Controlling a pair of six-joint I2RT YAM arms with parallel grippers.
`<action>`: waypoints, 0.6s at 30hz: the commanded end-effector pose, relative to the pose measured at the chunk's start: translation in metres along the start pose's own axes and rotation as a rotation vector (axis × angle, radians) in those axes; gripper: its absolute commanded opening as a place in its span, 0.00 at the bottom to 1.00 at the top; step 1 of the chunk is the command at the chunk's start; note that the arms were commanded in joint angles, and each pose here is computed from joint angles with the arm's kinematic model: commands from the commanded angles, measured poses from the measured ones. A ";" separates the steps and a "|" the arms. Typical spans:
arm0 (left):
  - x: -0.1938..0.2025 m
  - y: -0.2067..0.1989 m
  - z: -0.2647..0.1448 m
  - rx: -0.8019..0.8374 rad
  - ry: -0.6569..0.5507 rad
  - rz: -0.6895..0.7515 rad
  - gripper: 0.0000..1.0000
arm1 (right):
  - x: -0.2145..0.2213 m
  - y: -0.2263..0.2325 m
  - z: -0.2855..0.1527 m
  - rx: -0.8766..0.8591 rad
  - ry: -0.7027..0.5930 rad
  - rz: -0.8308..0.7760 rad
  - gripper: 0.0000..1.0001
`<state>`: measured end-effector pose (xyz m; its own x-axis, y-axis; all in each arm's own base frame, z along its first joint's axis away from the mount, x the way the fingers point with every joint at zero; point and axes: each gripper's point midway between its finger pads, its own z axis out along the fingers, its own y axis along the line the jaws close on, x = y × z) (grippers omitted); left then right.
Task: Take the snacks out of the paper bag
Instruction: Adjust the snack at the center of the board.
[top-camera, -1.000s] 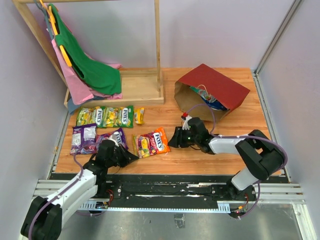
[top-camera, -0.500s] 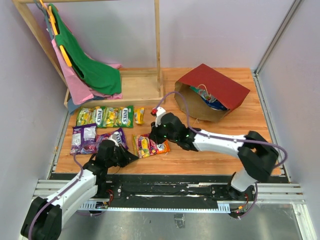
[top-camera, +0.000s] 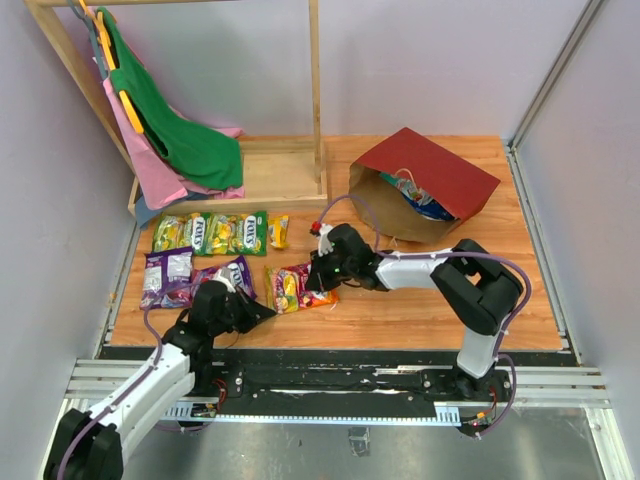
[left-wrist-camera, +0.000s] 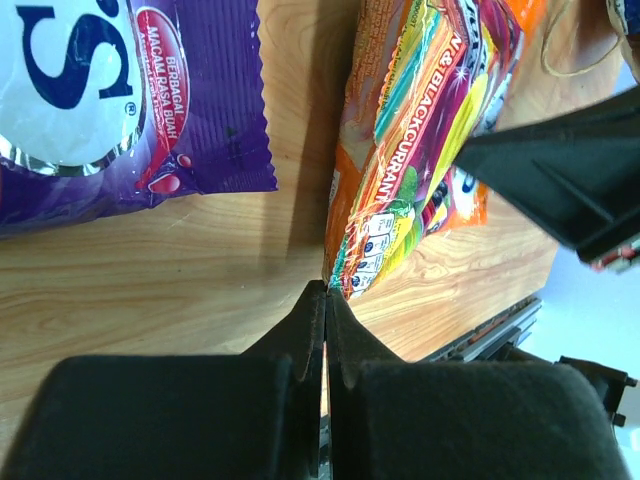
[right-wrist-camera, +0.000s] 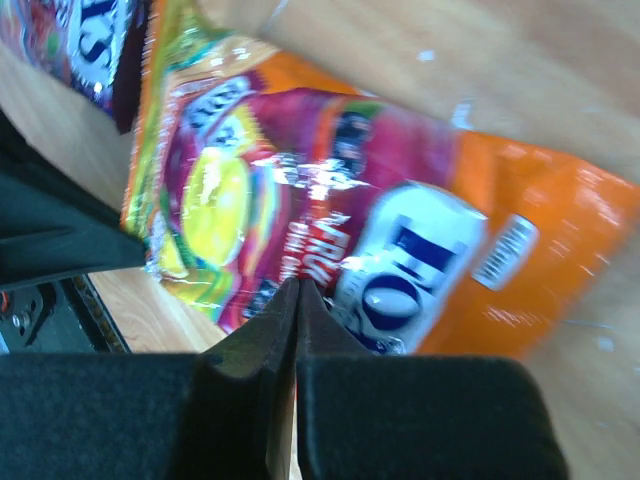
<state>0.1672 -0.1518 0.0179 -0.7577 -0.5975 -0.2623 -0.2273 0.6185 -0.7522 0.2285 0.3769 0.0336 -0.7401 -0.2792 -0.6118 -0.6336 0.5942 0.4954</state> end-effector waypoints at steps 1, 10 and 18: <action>0.006 0.027 -0.002 -0.106 0.009 -0.025 0.01 | 0.018 -0.050 -0.003 0.095 0.031 0.127 0.01; 0.003 0.016 -0.008 -0.095 0.031 -0.044 0.01 | 0.041 -0.068 0.000 0.170 0.098 0.159 0.01; 0.012 -0.008 -0.018 0.097 0.100 -0.117 0.05 | 0.060 -0.086 -0.004 0.225 0.140 0.211 0.01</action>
<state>0.1742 -0.1479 0.0418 -0.7313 -0.6390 -0.2387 -0.2185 0.5510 -0.8054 0.2552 0.3604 0.0229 -0.8016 -0.1759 -0.5715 -0.5335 0.6420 0.5506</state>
